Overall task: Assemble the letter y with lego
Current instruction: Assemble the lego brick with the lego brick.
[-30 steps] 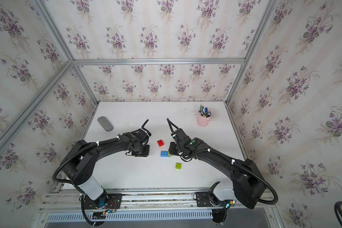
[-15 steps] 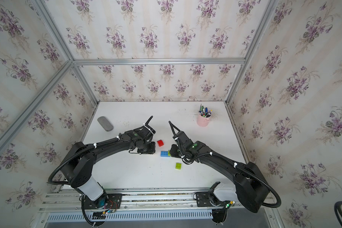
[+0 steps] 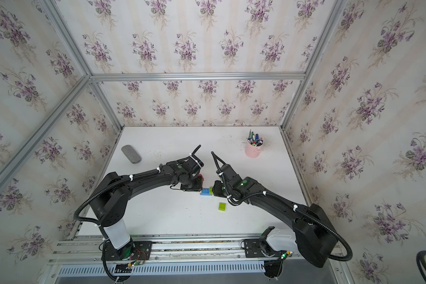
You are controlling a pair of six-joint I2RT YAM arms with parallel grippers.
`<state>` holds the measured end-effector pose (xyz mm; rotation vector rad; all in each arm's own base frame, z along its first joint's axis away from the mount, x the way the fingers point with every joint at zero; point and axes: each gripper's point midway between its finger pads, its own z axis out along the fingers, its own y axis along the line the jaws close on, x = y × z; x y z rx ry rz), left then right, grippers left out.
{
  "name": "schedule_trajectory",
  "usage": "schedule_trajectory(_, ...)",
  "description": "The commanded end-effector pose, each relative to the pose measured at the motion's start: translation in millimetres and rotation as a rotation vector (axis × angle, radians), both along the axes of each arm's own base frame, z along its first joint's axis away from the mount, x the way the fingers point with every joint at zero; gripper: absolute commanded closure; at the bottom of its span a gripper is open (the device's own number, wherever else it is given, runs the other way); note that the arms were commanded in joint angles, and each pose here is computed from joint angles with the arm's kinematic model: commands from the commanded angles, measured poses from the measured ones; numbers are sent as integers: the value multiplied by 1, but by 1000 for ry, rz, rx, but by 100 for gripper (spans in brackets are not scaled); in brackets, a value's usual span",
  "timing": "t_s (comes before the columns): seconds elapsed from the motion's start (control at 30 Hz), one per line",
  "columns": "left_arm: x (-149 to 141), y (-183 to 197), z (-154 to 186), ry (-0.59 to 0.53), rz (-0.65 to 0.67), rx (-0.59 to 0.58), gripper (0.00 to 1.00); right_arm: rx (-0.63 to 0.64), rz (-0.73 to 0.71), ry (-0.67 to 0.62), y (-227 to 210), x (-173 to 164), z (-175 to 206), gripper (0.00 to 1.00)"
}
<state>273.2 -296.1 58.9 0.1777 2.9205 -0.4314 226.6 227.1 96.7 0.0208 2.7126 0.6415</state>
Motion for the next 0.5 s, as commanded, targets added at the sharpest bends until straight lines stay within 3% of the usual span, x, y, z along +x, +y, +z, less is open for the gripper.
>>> schedule_trajectory(0.0,-1,3,-2,6,23,23,79,6,-25,-9,-1,3,2,61)
schedule_trajectory(0.47,0,7,-14,20,37,72,81,-7,-35,-9,-2,6,2,61)
